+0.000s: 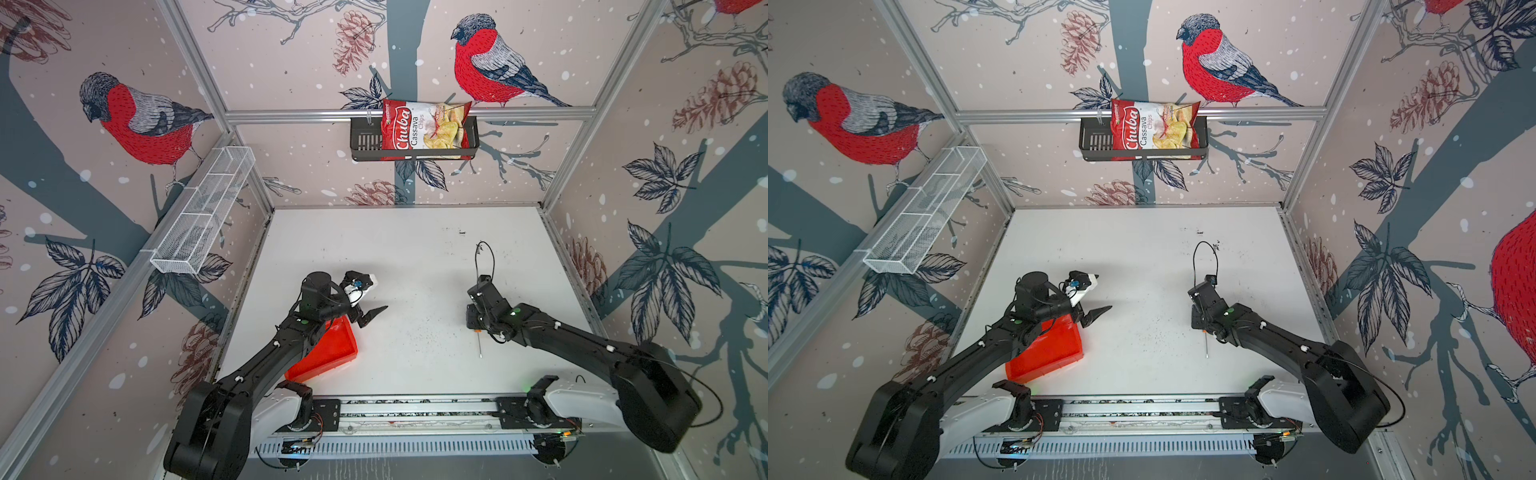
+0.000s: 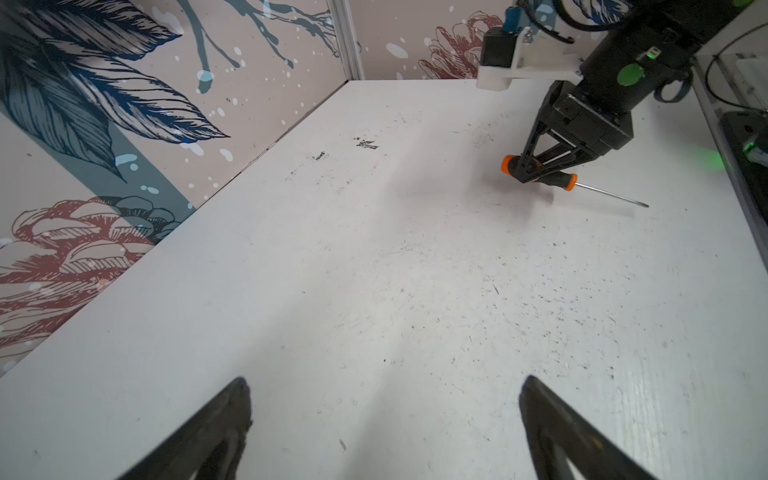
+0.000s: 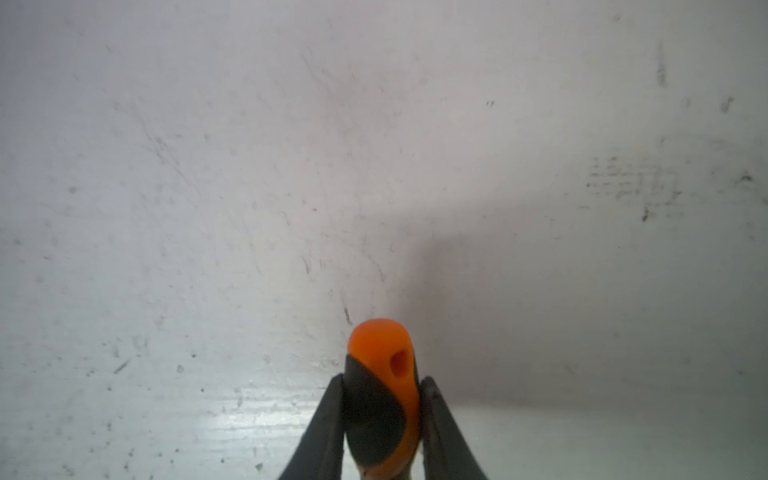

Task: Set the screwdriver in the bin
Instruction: 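Close the right gripper on the orange screwdriver handle, then lift the screwdriver with the right gripper toward the left gripper while the left arm approaches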

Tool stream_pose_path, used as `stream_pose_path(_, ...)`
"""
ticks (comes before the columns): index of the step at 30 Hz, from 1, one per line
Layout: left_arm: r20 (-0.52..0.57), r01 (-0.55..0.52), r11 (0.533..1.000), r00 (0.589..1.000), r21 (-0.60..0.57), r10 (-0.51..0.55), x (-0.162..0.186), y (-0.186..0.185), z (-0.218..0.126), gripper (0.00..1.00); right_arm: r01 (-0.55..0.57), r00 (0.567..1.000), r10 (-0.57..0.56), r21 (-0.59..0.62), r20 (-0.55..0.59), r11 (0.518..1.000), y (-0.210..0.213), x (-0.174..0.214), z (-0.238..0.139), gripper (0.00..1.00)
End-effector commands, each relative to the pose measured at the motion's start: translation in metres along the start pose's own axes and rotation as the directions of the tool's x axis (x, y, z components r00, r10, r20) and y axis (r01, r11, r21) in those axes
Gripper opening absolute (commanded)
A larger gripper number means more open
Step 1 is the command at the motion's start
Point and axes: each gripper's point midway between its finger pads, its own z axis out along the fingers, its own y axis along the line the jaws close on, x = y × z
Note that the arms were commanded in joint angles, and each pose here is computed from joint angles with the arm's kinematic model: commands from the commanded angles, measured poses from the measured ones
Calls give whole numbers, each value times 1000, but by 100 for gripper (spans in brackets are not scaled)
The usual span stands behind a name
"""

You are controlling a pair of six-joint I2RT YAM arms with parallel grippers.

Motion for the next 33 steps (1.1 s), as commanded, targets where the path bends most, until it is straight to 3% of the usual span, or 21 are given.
stream_pose_path(1, 91, 80, 995, 993, -53, -75, -25, 15, 2, 99, -44, 990, 50, -49, 132, 998, 9, -35, -6, 8)
stream_pose_path(4, 149, 198, 972, 973, -129, -179, -38, 33, 4, 99, -68, 968, 88, -93, 235, 993, 15, -64, -14, 8)
stream_pose_path(8, 213, 416, 881, 903, -226, -373, -44, 62, 6, 99, -77, 932, 136, -183, 336, 980, 29, -100, -31, 7)
stream_pose_path(11, 256, 536, 820, 837, -202, -484, -48, 65, 15, 99, -57, 911, 144, -229, 386, 972, 39, -122, -45, 7)
stream_pose_path(14, 279, 601, 790, 785, -125, -553, -57, 56, 28, 99, -69, 875, 199, -293, 442, 954, 45, -142, -61, 7)
stream_pose_path(19, 316, 656, 754, 721, -25, -616, -74, 36, 54, 99, -139, 785, 383, -465, 487, 874, 56, -168, -90, 5)
stream_pose_path(23, 345, 628, 776, 716, 63, -607, -97, 13, 74, 99, -143, 753, 463, -571, 468, 808, 66, -172, -102, 5)
stream_pose_path(29, 309, 638, 756, 696, 148, -648, -109, -5, 103, 95, -71, 728, 473, -632, 497, 772, 76, -173, -118, 4)
stream_pose_path(33, 286, 613, 765, 710, 199, -644, -116, -25, 121, 92, -21, 708, 475, -657, 522, 754, 82, -176, -132, 5)
